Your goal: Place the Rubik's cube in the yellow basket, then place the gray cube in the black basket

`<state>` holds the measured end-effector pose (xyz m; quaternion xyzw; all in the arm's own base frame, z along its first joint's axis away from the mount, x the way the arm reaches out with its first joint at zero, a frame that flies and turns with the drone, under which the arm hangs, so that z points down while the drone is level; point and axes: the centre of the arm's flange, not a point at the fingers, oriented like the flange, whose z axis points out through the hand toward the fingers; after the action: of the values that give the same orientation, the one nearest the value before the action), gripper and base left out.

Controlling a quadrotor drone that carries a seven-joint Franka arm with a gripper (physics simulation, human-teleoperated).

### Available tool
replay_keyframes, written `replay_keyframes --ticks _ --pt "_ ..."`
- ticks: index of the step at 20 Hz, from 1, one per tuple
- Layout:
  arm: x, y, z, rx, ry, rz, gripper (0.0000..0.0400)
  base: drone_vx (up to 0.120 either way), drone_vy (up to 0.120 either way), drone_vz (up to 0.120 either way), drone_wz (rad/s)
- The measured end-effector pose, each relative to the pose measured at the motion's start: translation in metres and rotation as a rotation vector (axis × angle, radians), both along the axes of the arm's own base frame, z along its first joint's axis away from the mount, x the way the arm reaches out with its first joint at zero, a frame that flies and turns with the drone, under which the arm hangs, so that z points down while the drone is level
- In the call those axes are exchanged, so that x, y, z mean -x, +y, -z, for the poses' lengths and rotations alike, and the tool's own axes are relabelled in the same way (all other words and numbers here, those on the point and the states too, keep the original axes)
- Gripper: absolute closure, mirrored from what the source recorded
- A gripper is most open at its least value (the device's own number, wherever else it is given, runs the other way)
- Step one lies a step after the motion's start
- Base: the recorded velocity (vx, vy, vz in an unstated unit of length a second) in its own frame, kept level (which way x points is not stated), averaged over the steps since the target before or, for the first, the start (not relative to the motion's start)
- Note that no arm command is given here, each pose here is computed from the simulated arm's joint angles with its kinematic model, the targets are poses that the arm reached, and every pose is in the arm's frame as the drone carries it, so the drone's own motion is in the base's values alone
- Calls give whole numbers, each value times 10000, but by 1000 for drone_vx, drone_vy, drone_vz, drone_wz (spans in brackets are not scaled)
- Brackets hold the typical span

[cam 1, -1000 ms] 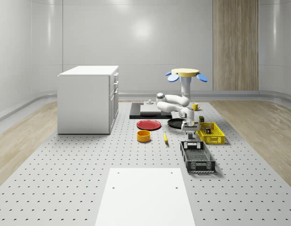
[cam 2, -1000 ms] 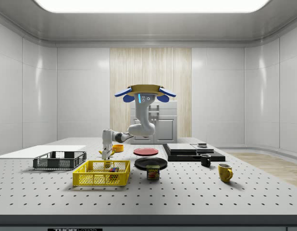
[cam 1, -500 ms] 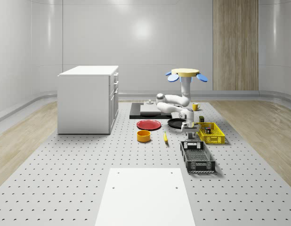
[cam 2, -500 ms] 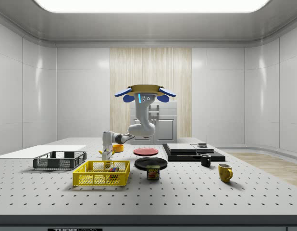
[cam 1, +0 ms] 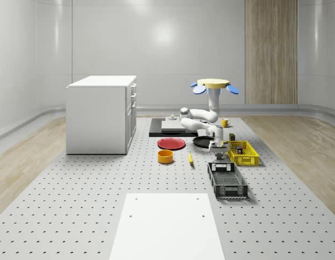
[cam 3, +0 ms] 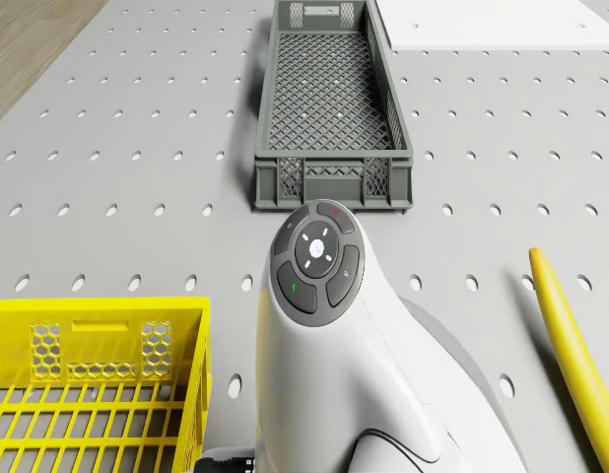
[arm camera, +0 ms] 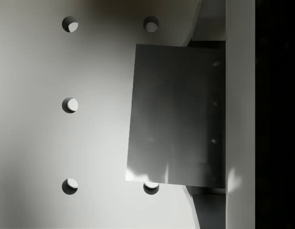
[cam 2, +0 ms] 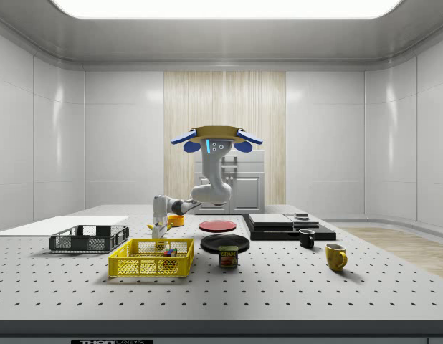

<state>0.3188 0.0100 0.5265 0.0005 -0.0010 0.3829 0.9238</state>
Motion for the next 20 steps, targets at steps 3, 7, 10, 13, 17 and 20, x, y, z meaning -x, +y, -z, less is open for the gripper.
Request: replay_keyframes --ticks 3,7,10,13,17,20 --pt "0 0 -1 1 0 2 145 0 0 0 0" --pt "0 0 47 3 1 11 146 0 0 0 0" --pt "0 0 148 3 2 16 147 0 0 0 0" --pt "0 1 275 4 3 20 147 0 0 53 0" --pt "0 1 396 5 3 32 146 0 0 120 0" --pt "0 0 445 5 4 38 146 107 0 80 0"
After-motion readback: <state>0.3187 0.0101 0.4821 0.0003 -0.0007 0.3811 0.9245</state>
